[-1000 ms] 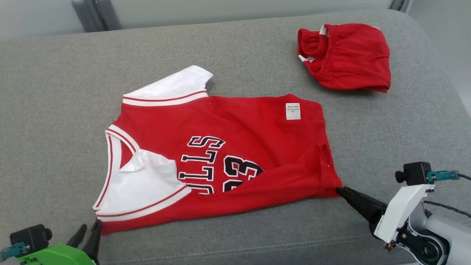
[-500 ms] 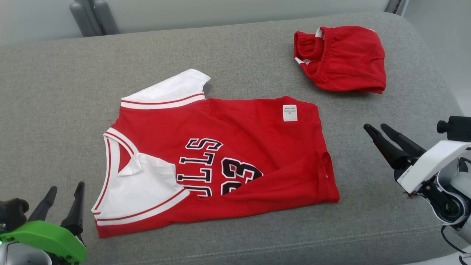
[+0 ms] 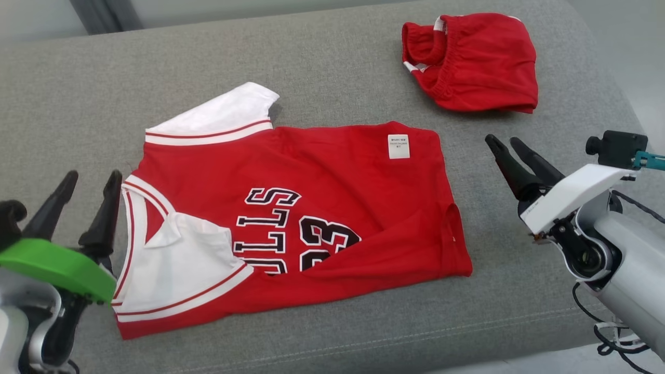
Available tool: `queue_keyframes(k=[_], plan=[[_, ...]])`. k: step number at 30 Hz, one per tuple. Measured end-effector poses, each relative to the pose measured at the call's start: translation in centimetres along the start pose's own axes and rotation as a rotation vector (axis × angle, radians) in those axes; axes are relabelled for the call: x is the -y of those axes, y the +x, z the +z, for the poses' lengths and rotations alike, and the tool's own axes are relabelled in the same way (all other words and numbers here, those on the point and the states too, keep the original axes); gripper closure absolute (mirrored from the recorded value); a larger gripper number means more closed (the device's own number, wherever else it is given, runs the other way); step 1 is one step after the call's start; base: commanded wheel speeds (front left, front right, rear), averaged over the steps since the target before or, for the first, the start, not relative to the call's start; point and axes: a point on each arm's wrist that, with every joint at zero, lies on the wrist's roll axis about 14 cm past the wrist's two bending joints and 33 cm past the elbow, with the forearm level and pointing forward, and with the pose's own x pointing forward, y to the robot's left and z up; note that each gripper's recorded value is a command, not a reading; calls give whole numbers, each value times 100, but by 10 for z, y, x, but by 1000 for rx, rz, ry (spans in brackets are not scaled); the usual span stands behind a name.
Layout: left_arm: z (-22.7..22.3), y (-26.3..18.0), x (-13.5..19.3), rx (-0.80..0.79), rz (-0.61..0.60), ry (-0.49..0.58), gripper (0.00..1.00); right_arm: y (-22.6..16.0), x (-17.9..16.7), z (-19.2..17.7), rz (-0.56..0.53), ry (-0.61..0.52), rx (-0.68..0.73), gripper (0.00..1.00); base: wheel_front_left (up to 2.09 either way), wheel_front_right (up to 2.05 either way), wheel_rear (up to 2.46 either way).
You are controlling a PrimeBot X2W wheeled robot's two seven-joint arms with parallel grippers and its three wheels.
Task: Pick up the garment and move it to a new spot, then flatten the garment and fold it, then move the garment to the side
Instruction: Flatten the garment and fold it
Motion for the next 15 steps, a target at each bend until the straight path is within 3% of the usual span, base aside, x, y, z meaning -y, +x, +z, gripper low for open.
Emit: queue_keyframes(k=[7, 15], plan=[[18, 44, 25, 17, -114, -34, 0, 21, 22, -2, -87, 0, -7, 0, 0, 0, 0], [15, 81, 34, -27, -176, -9, 0, 60, 21, -6, -73, -72, -47, 0, 0, 0, 0]])
